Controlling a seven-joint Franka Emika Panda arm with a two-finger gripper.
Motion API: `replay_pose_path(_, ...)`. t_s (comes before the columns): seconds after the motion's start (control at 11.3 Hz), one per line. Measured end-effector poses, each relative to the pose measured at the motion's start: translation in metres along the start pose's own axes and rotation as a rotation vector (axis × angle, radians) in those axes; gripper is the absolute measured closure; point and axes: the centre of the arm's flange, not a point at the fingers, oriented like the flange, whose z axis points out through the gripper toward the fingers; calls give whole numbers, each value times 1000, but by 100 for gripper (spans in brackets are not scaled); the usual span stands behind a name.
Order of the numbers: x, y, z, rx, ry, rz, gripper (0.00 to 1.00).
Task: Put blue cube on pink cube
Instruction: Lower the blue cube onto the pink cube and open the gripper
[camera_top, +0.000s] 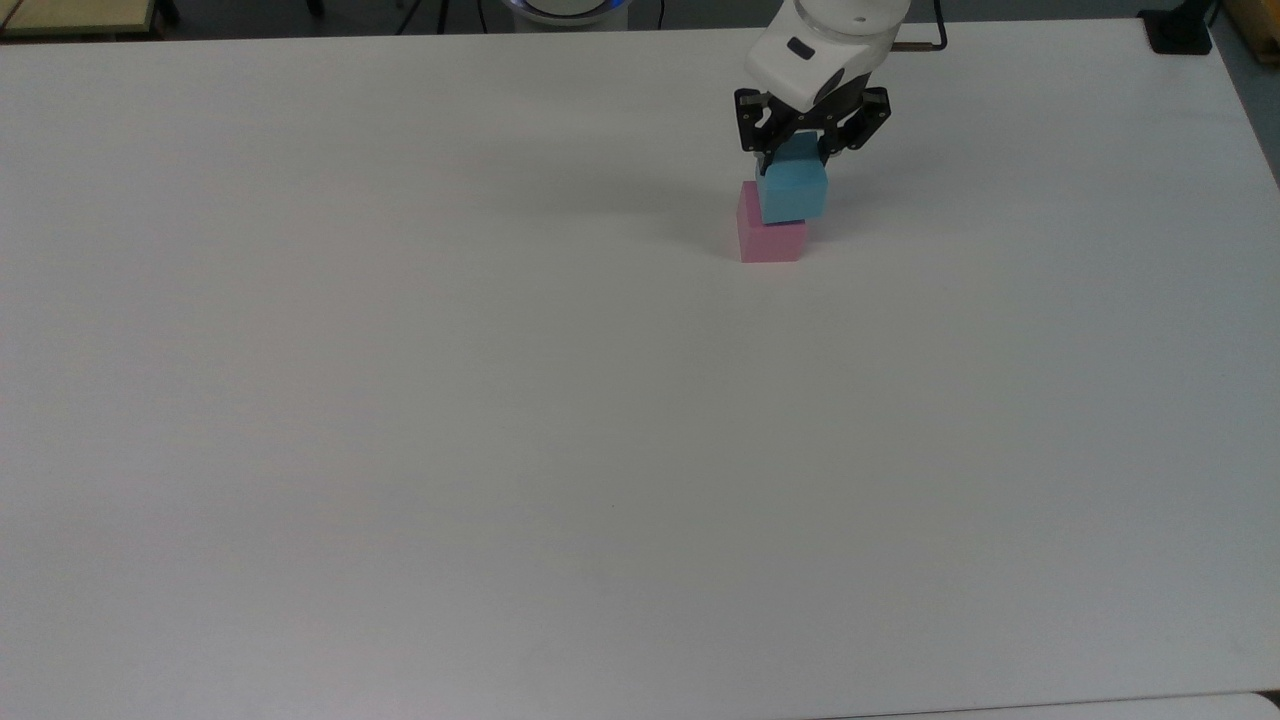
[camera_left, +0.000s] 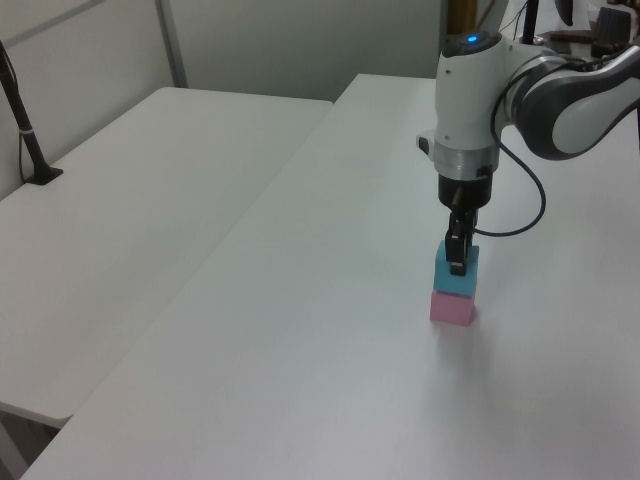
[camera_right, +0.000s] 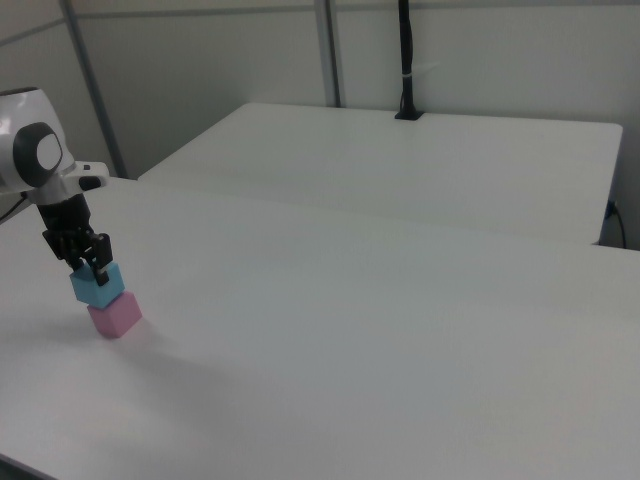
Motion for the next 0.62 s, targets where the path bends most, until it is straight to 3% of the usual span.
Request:
replay_pose_path(0.53,-2,-2,10,-23,-8,4,48)
replay_pose_path(0.62,-2,-2,10,-29,-5,1,44)
